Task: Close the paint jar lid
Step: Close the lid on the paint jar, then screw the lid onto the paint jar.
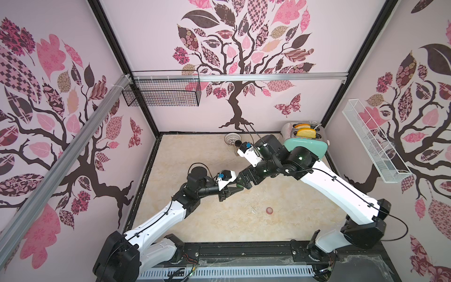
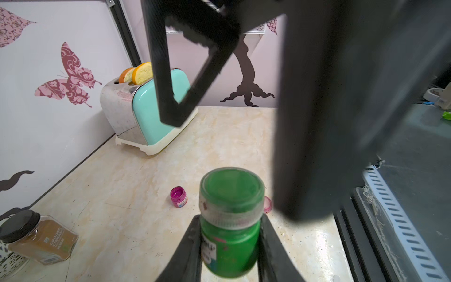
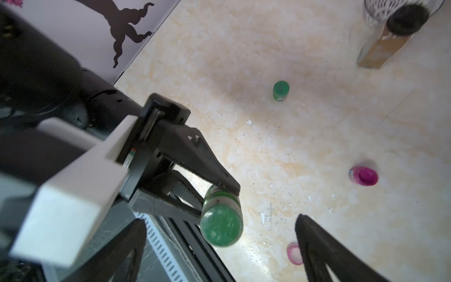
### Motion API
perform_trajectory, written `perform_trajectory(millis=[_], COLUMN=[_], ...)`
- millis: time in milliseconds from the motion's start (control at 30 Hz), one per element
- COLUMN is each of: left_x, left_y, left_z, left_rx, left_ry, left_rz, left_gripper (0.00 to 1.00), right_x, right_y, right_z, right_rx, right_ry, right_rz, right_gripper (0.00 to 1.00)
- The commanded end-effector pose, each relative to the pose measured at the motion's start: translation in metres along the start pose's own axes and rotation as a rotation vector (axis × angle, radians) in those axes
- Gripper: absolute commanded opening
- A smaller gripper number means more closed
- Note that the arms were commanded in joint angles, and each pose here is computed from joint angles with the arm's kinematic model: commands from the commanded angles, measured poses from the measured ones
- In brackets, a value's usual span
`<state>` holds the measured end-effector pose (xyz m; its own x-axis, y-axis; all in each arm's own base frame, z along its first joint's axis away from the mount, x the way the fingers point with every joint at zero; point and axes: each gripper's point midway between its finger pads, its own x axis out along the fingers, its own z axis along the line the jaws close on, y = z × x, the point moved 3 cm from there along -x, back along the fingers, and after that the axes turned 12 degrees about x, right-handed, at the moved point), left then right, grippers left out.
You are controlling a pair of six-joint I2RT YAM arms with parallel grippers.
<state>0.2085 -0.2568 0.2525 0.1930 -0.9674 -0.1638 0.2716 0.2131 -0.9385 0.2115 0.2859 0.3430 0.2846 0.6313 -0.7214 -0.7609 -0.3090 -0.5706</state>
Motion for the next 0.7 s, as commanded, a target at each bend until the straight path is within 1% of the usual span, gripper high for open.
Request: perform_trajectory(millis=[0, 167, 267, 333, 433, 567, 667], left_x=[0.000, -0.004, -0.010, -0.012, -0.010, -0.008, -0.008], left_y=[-0.013, -0.011, -0.009, -0.006, -0.005, -0.003, -0.003], left_z=[-0.002, -0.002, 0.006, 0.009, 0.010, 0.011, 0.011], left_rx=[0.004, -0.041, -0.082, -0.092, -0.099, -0.106, -0.099], left_ry=[0.047, 0.030, -0.008, -0.020, -0.015, -0.002, -0.006], left_rz=[-0.033, -0.023, -0.036, -0.032, -0.032, -0.030, -0.026], left_gripper=[0.14, 0.14, 0.14, 0.14, 0.14, 0.14, 0.14], right_x=[-0.017, -0.011, -0.007, -0.005, -0.003, 0.000, 0.005], right_y=[-0.003, 0.005, 0.010, 0.013, 0.013, 0.011, 0.015], right_z=[0.001, -0.006, -0.004, -0.001, 0.002, 0.006, 0.006], right_rx=[-0.104, -0.167, -0.225, -0.264, -0.318, -0.376, -0.452], right_ry=[-0.005, -0.019, -0.051, -0.074, -0.100, -0.125, -0.140], right_rz=[-0.082, -0.062, -0.046, -0.039, -0.046, -0.042, -0.037], right_gripper=[0.99, 0.99, 0.97, 0.93, 0.84, 0.84, 0.84])
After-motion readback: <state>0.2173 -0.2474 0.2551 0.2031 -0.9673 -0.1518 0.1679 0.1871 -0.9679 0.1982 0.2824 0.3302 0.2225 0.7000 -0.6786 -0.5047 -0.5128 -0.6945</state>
